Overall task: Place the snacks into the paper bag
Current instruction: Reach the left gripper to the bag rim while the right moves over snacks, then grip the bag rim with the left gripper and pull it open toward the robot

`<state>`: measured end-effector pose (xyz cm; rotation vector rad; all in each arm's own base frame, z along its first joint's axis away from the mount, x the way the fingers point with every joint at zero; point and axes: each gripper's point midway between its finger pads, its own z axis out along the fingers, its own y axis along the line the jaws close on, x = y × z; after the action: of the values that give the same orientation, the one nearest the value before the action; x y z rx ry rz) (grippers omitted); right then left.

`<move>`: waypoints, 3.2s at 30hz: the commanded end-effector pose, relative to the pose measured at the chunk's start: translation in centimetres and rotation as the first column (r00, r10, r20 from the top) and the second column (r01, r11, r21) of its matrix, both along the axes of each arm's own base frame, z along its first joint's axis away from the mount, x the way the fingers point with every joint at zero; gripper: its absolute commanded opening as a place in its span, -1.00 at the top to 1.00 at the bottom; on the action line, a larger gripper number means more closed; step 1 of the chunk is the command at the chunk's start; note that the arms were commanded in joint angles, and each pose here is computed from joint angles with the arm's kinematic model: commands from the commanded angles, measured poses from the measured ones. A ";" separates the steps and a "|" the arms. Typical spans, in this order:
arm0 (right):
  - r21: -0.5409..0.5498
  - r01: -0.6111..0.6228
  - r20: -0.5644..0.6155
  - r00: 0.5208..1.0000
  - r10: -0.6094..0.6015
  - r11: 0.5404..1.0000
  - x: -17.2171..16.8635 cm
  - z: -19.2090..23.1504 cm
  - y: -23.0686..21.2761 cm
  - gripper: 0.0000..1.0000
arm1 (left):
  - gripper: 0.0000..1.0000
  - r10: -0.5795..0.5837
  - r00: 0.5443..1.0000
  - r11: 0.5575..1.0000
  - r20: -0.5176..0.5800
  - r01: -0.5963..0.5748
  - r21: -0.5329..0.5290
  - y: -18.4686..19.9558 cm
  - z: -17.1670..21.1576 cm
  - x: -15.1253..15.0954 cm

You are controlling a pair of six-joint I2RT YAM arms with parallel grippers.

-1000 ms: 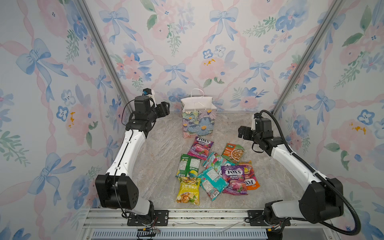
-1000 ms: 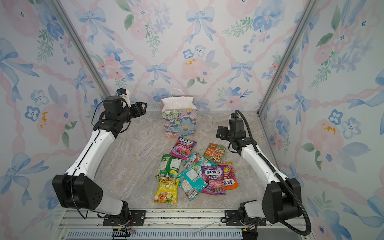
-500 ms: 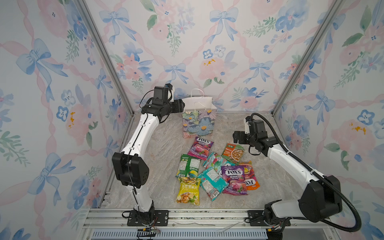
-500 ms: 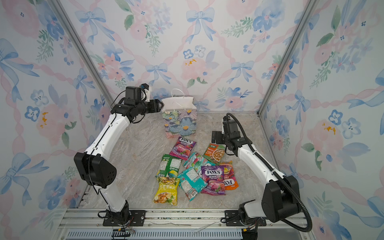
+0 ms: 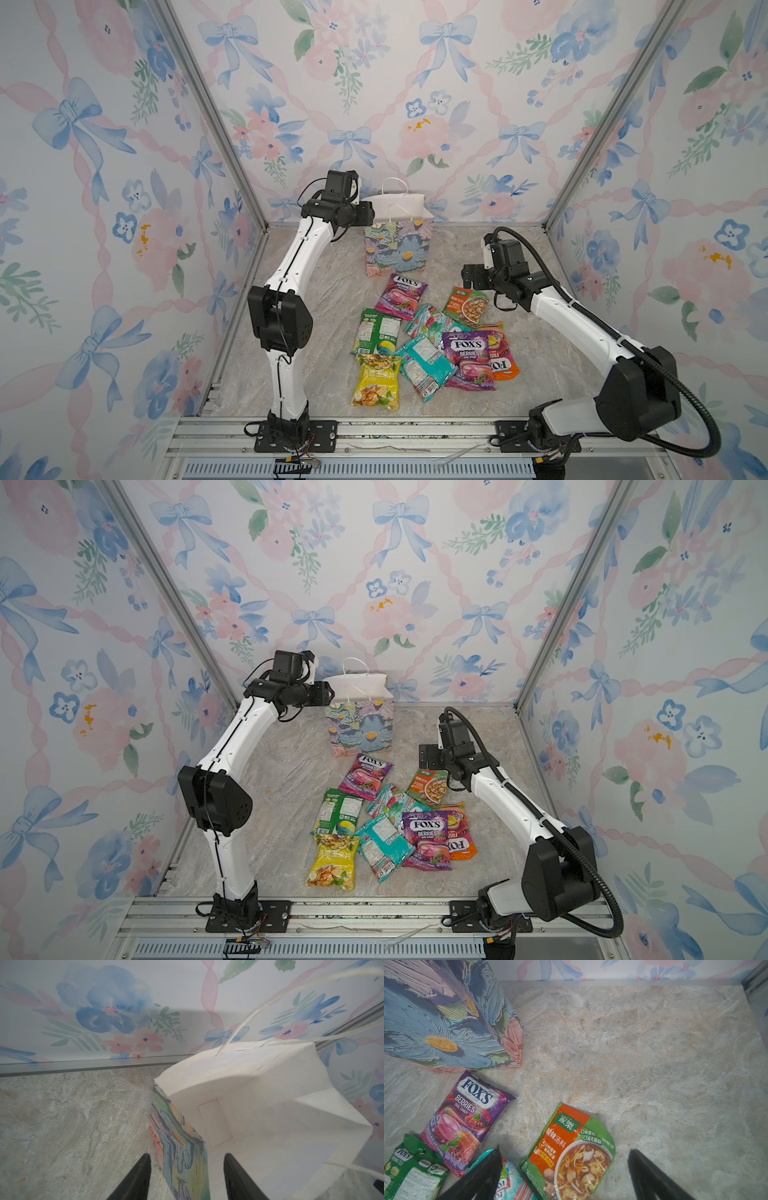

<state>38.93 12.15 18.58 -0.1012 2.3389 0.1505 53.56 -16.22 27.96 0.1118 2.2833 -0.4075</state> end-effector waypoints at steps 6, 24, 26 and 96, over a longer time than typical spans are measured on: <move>-0.019 -0.002 0.028 1.000 0.003 1.000 -0.7 1.4 -0.2 -0.93 | 0.09 0.007 1.000 1.000 0.017 -0.008 0.024 -0.2 0.4 0.5; 0.007 -0.016 0.023 1.000 0.016 1.000 -1.1 0.8 0.2 -0.93 | 1.00 0.068 0.997 0.996 0.029 -0.069 0.048 1.1 1.3 -0.5; 0.011 -0.022 0.018 1.000 0.022 1.000 -1.1 0.6 0.4 -0.93 | 1.00 0.089 0.995 0.994 0.040 -0.091 0.062 1.7 1.8 -1.0; 0.204 -0.210 0.048 0.978 0.204 0.956 2.2 3.2 10.1 -0.93 | -0.44 0.089 0.996 0.958 0.004 -0.087 0.273 14.1 1.3 -10.6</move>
<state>41.39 22.22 20.94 -0.2435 2.2777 0.4811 42.76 -1.99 30.46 0.1135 2.2888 -0.0338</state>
